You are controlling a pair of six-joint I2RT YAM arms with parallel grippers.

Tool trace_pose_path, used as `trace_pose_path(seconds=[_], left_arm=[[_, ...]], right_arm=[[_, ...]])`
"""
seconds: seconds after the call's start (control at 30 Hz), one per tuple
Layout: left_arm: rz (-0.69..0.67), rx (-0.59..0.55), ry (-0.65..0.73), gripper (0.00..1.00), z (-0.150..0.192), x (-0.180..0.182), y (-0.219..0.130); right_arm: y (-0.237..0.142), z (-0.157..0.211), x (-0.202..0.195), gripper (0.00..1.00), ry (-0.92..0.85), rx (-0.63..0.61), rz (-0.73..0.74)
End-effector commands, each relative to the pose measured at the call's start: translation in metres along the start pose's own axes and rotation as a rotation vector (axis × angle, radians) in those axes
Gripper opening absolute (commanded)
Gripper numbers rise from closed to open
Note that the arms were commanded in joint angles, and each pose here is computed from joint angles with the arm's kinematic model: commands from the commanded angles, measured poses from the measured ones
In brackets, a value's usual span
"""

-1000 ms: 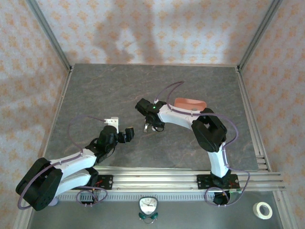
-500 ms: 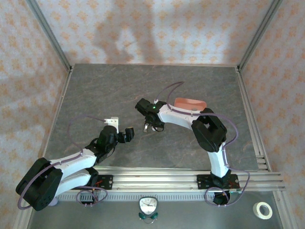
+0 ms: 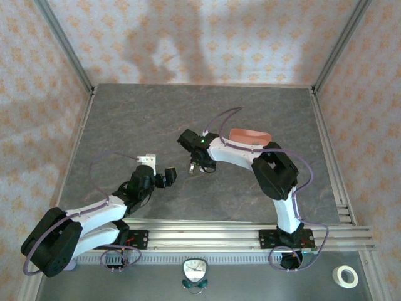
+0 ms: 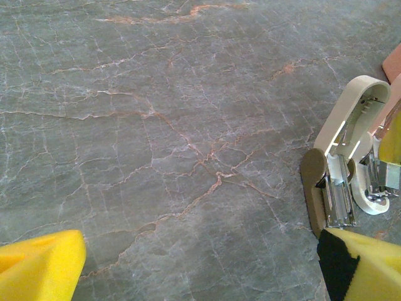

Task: Load the staples into the stapler

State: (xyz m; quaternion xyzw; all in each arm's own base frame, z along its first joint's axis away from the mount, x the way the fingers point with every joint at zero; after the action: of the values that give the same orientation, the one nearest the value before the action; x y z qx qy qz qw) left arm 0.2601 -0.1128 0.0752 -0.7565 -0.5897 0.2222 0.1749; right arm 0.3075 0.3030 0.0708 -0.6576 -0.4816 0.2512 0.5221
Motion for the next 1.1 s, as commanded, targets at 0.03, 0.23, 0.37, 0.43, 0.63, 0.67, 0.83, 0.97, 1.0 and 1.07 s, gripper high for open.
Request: trace_pose_path(seconds=[0.03, 0.23, 0.37, 0.43, 0.63, 0.67, 0.83, 0.97, 1.0, 1.07], left_arm=[[-0.031, -0.036, 0.01, 0.96, -0.0056, 0.0067, -0.0016], [-0.031, -0.035, 0.01, 0.96, -0.0055, 0.0066, -0.0014], [-0.032, -0.034, 0.011, 0.96, -0.0051, 0.0068, -0.0012], [-0.032, -0.035, 0.011, 0.96, -0.0055, 0.0066, -0.0013], [-0.03, -0.033, 0.011, 0.96, -0.0051, 0.0065, -0.0014], [-0.03, -0.034, 0.011, 0.96, -0.0052, 0.0064, -0.0015], [-0.029, -0.032, 0.011, 0.96, -0.0047, 0.0063, -0.0012], [-0.027, -0.033, 0.011, 0.96, -0.0054, 0.0059, -0.0012], [-0.028, -0.032, 0.011, 0.96, -0.0052, 0.006, -0.0012], [-0.028, -0.031, 0.011, 0.96, -0.005, 0.006, -0.0012]], right_arm=[[-0.0098, -0.0081, -0.0039, 0.15, 0.009, -0.049, 0.008], [-0.0104, -0.0086, -0.0058, 0.15, 0.009, -0.055, 0.01], [-0.0069, -0.0062, -0.0051, 0.16, 0.009, -0.046, 0.009], [-0.0052, -0.0049, -0.0049, 0.15, 0.008, -0.039, 0.01], [-0.0047, -0.0038, -0.0061, 0.15, 0.008, -0.034, 0.013], [-0.0056, -0.0042, -0.0066, 0.15, 0.009, -0.036, 0.013], [-0.0068, -0.0045, -0.0095, 0.15, 0.011, -0.039, 0.02], [-0.0047, -0.0032, -0.0098, 0.15, 0.013, -0.036, 0.018], [-0.0047, -0.0032, -0.0091, 0.15, 0.014, -0.035, 0.017], [-0.0035, -0.0028, -0.0082, 0.15, 0.013, -0.033, 0.016]])
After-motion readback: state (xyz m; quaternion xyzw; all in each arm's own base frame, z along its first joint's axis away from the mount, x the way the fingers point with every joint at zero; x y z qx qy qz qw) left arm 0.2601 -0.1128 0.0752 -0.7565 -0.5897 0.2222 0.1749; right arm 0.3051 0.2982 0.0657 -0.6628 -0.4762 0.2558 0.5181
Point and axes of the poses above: each hand's point on the last joint's axis, 136 mm out from that joint toward the fingers, its own y axis out along the fingers, its own x axis along the line the jaws close on, z = x × y, the point moved 2 cm from there along -y, back along the fingers, and after that the axes turned 11 degrees about y, right-handed, at the moved point
